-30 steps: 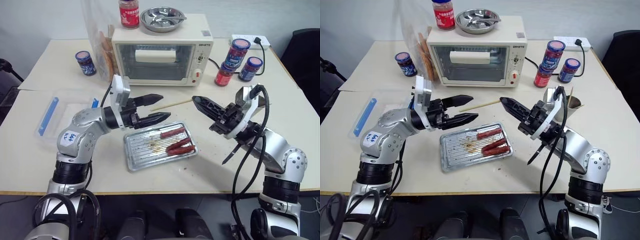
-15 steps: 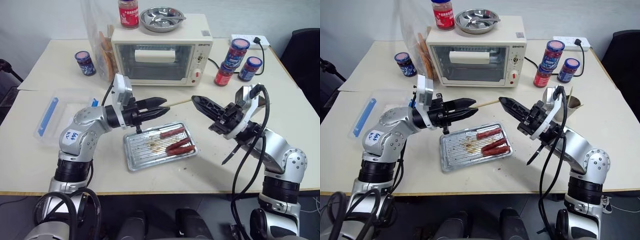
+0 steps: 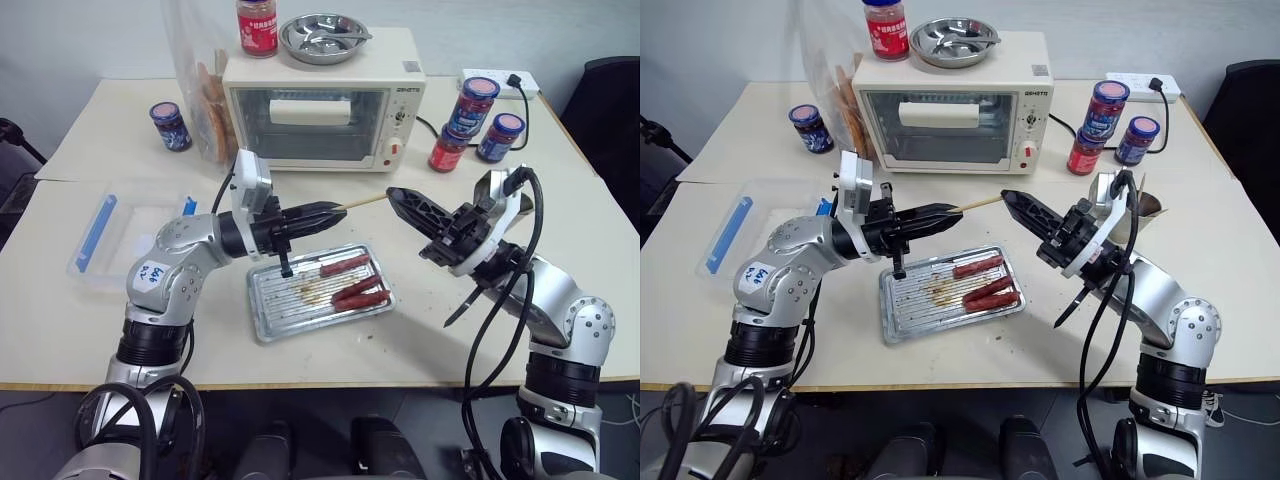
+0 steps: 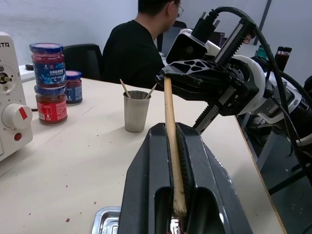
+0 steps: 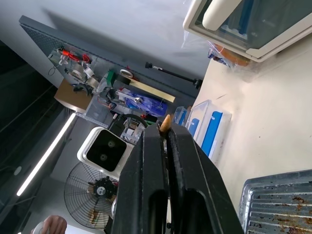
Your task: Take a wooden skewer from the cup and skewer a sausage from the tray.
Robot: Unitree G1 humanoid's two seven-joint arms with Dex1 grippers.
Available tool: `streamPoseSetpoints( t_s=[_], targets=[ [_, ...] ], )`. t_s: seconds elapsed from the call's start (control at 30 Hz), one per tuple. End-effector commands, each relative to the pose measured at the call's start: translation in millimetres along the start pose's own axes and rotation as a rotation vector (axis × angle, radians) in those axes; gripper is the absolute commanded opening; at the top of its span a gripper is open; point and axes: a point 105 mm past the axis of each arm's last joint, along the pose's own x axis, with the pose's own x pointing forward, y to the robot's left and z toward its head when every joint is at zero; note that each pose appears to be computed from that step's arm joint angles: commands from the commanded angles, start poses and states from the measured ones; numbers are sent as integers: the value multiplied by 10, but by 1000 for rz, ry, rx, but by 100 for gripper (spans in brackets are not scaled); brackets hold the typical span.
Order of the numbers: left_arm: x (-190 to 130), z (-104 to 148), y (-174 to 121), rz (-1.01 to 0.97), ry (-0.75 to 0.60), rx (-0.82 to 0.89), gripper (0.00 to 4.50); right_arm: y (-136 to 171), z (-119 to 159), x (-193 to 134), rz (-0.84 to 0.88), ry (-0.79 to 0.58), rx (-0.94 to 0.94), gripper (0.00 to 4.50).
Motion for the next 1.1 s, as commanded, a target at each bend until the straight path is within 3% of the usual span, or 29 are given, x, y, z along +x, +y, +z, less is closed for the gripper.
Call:
streamPoseSetpoints(
  t_s=[0.03, 0.17, 0.27, 0.37, 0.5, 0.63, 0.7, 0.83, 0.97, 1.1],
  targets=[
    [-27, 120, 29, 38, -26, 53, 1, 85, -54, -24, 17, 29, -31, 0],
    [-57, 96, 38, 46, -9, 53, 1, 84, -25, -27, 0, 18, -41, 0],
    [-121, 84, 38, 55, 7, 49, 0, 107, 6, -37, -21, 36, -82, 67],
    [-249, 92, 34, 78, 29, 41, 0, 37, -46, -69, -128, 159, -221, 134],
    [-420, 107, 6, 109, 60, 32, 0, -121, 18, -127, -248, 239, -368, 134],
    [-618, 132, -94, 127, 121, 39, 0, -290, 24, -182, -364, 421, -710, 134],
    [-724, 152, -162, 131, 155, 40, 0, -345, -105, -194, -346, 577, -882, 134],
    [-864, 178, -248, 156, 201, 38, 0, -442, -198, -178, -288, 739, -1125, 134],
    [-898, 197, -281, 173, 215, 38, 0, -493, -259, -157, -193, 851, -1309, 234],
    [-863, 199, -315, 179, 212, 38, 0, -581, -306, -170, -143, 914, -1357, 234]
  ],
)
